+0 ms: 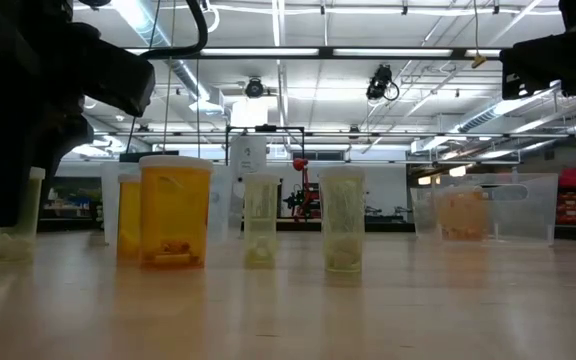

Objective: Pick and place medicine bottles into bin by pill shape (circle, oval)
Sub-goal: Put the left yellow pill bottle into the left transparent bin

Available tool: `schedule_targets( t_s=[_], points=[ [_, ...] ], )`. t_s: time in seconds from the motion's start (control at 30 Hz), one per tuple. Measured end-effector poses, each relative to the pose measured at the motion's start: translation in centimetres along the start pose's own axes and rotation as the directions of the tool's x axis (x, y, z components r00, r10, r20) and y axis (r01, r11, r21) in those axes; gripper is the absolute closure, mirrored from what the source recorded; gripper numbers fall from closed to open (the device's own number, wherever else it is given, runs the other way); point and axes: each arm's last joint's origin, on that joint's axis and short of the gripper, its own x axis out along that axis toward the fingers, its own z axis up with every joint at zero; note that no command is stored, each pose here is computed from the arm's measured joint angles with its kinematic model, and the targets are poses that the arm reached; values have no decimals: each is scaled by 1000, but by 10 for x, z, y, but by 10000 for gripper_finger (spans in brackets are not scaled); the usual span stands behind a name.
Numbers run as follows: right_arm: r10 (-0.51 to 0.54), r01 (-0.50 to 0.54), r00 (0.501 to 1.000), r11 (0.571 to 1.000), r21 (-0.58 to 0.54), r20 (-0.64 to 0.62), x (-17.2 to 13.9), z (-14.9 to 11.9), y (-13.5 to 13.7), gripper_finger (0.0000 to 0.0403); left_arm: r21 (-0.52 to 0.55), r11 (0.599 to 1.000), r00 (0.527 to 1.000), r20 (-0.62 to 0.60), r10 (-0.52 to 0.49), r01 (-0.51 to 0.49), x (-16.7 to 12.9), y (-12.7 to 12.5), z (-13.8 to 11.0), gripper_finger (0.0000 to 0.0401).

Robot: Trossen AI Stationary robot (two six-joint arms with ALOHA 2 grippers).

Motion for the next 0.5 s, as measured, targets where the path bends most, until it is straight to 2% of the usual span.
schedule_targets(
  t_s=[0.23, 0.5],
  points=[
    [0, 0, 1000, 1000, 0, 0, 0, 0, 0, 319, 3, 1000, 1000, -4, 4, -4, 0, 0, 0, 292],
    [0, 0, 1000, 1000, 0, 0, 0, 0, 0, 319, 8, 1000, 1000, -10, 3, -3, 0, 1, 0, 277]
  ],
)
